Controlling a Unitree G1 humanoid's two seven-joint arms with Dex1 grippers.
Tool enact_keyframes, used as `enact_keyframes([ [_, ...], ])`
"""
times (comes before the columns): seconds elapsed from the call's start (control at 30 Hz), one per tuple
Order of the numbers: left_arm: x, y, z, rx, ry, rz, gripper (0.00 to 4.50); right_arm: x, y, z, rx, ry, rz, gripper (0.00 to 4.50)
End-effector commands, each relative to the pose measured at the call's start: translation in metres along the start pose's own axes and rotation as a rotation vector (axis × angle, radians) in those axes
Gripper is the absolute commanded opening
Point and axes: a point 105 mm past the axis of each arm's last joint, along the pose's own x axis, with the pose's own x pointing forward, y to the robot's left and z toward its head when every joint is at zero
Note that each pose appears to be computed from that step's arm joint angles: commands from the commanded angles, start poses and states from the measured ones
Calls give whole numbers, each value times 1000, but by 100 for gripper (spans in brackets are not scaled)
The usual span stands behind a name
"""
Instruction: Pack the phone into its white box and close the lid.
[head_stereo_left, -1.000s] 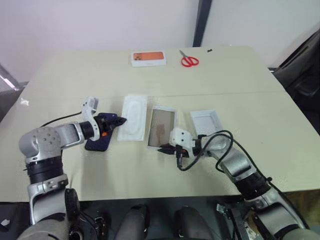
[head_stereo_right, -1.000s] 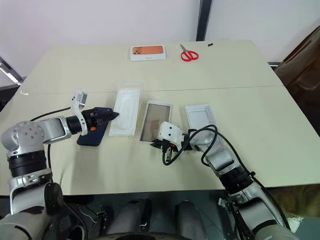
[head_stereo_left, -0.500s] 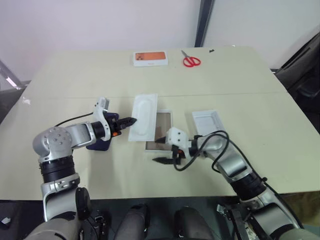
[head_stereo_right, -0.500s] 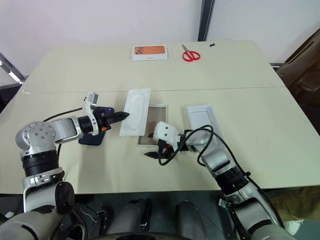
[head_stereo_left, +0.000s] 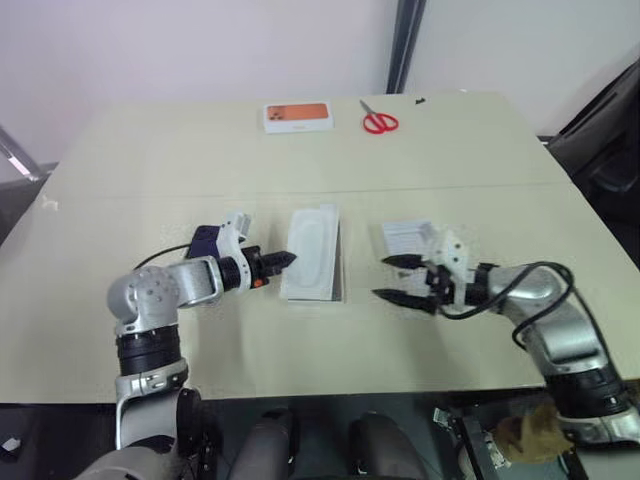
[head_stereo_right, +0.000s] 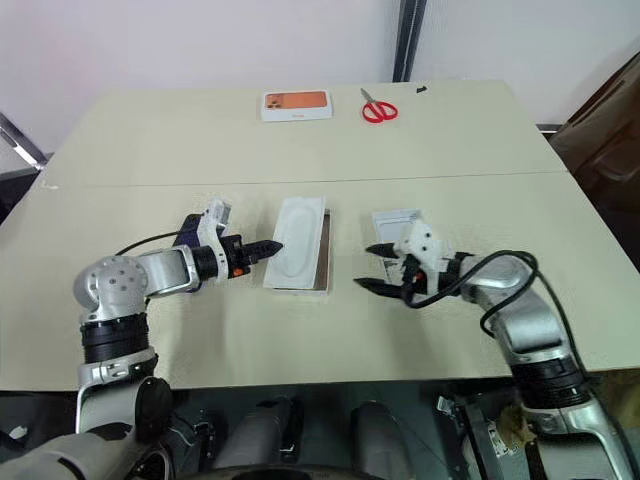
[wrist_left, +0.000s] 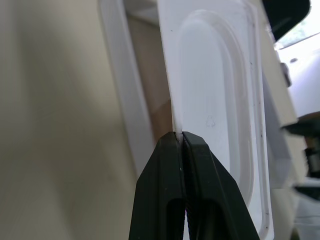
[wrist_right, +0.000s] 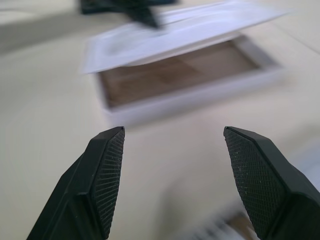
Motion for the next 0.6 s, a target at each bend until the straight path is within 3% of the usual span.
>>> enact_keyframes([
  [0.03,1,-5,4,45,-23,19,0,-8,-10,6,-24,-35,-44,330],
  [0.1,3,-8,1,41,-12,13,0,-4,-9,6,-24,-44,-42,330],
  [0.13,4,-8,1,46,-9,15,64,-2,-8,6,-22,-50,-40,335],
  [0.17,5,-9,1,49,-8,18,88,0,-7,6,-21,-54,-39,335],
  [0.33,2,-4,13,72,-51,65,322,9,-6,10,-23,-79,-35,335],
  [0.6,-5,-23,27,118,-84,-7,322,16,-11,12,-34,-97,-47,335],
])
